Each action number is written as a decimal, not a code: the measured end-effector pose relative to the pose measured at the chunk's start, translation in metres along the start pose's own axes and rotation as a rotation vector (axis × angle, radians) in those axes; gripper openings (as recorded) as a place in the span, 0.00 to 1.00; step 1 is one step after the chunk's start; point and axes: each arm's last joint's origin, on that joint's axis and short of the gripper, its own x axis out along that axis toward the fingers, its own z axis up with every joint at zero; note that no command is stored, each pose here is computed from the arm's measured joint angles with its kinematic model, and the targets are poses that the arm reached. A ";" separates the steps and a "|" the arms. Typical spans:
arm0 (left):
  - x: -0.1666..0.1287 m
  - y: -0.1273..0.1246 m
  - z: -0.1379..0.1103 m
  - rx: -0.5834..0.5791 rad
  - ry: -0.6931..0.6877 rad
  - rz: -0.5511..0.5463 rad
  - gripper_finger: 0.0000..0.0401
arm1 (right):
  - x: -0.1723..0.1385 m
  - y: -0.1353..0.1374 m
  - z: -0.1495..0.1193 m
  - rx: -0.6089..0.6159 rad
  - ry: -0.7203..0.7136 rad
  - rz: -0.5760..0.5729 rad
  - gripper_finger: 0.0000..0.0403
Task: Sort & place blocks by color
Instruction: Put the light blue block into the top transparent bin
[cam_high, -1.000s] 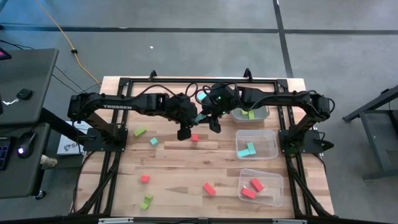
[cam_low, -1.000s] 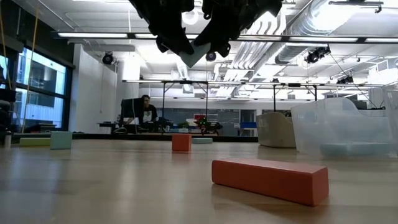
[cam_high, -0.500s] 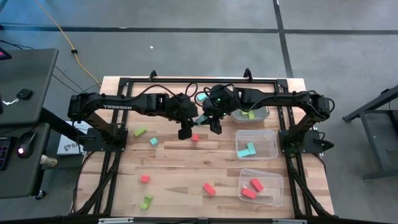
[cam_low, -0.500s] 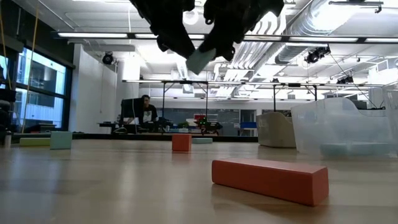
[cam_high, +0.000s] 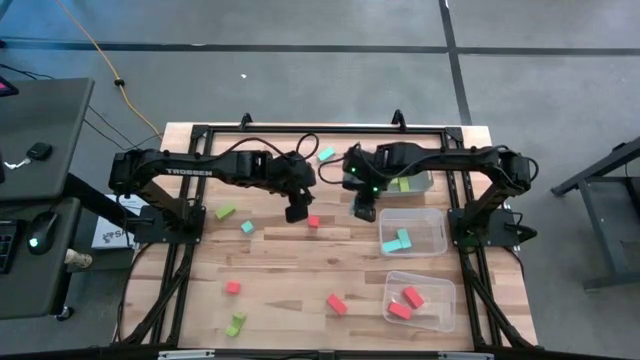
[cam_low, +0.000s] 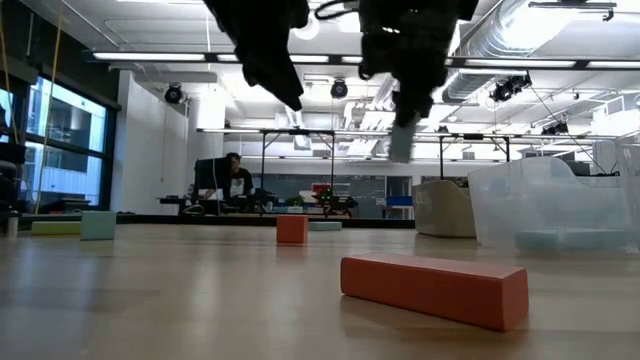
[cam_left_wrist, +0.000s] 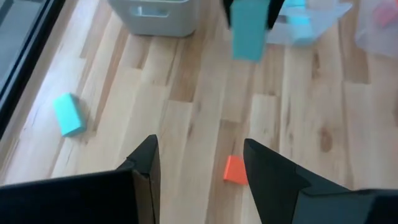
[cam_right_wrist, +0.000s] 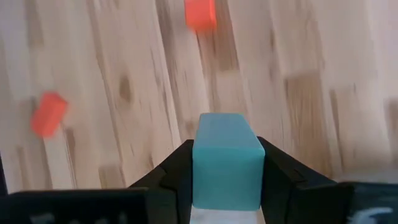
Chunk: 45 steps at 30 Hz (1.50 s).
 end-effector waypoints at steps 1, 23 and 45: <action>0.000 0.000 0.000 0.000 0.003 0.008 0.37 | 0.000 0.000 -0.003 0.012 0.028 -0.009 0.28; 0.000 0.010 -0.002 -0.018 0.020 0.035 0.37 | -0.004 0.032 -0.052 0.103 0.513 -0.130 0.28; 0.000 0.017 -0.007 -0.031 0.075 0.048 0.37 | 0.021 0.039 -0.100 0.134 0.693 -0.225 0.28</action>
